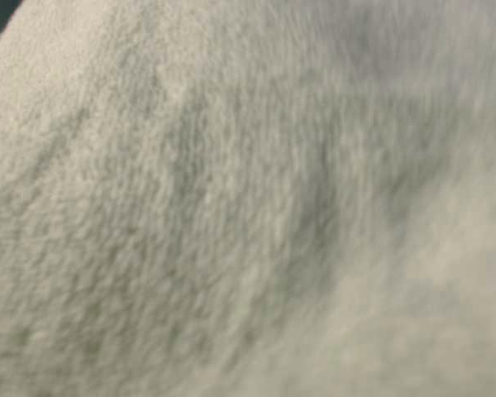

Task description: Fold a bath towel.

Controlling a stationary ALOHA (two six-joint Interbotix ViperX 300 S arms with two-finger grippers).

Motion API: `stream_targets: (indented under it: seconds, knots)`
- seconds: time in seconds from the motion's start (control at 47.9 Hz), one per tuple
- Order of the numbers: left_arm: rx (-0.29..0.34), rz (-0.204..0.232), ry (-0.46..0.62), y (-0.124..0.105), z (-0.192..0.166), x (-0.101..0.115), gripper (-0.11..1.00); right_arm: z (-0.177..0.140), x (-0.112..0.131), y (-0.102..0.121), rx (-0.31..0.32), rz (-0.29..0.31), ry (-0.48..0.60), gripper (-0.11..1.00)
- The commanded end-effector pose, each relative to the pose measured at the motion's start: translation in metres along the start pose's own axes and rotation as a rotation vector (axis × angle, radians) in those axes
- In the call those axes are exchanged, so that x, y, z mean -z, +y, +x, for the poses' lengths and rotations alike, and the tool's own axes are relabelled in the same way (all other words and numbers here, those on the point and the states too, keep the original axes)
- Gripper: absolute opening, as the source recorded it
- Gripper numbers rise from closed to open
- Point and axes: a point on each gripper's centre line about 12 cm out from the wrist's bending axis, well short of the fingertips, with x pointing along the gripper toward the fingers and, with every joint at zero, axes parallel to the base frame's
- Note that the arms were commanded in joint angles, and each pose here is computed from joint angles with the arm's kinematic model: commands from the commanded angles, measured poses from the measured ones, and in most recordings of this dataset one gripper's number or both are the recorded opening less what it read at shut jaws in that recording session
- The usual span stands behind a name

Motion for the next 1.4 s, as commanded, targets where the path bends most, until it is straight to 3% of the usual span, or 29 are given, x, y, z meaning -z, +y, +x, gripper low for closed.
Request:
stream_targets:
  seconds: [0.0,0.209,0.438,0.584,0.793,1.064,1.106,1.189,1.314,1.377]
  knots:
    - [-0.018,-0.015,-0.018,0.012,-0.012,0.002,0.08,0.018,-0.015,0.004,0.035,0.005,-0.017,0.13]
    - [-0.079,-0.127,-0.031,0.067,-0.021,0.051,0.08,0.115,-0.045,0.026,-0.041,-0.047,0.002,0.13]
    - [-0.263,-0.299,0.037,0.14,-0.039,0.117,0.08,0.244,-0.049,0.054,-0.15,-0.131,0.055,0.13]
    - [-0.363,-0.345,0.101,0.169,-0.047,0.15,0.08,0.299,-0.045,0.075,-0.22,-0.192,0.054,0.13]
    - [-0.445,-0.369,0.165,0.19,-0.049,0.174,0.08,0.319,-0.049,0.085,-0.272,-0.215,0.01,0.13]
    - [-0.453,-0.359,0.171,0.193,-0.048,0.174,0.09,0.32,-0.05,0.083,-0.275,-0.24,-0.004,0.13]
    - [-0.453,-0.359,0.171,0.192,-0.048,0.174,0.13,0.32,-0.052,0.083,-0.278,-0.239,-0.01,0.13]
    - [-0.451,-0.357,0.169,0.192,-0.048,0.173,0.37,0.32,-0.052,0.083,-0.274,-0.238,-0.007,0.15]
    - [-0.436,-0.34,0.148,0.189,-0.051,0.167,0.75,0.314,-0.049,0.075,-0.23,-0.236,0.036,0.51]
    - [-0.426,-0.32,0.137,0.185,-0.054,0.161,0.85,0.305,-0.047,0.069,-0.197,-0.233,0.064,0.65]
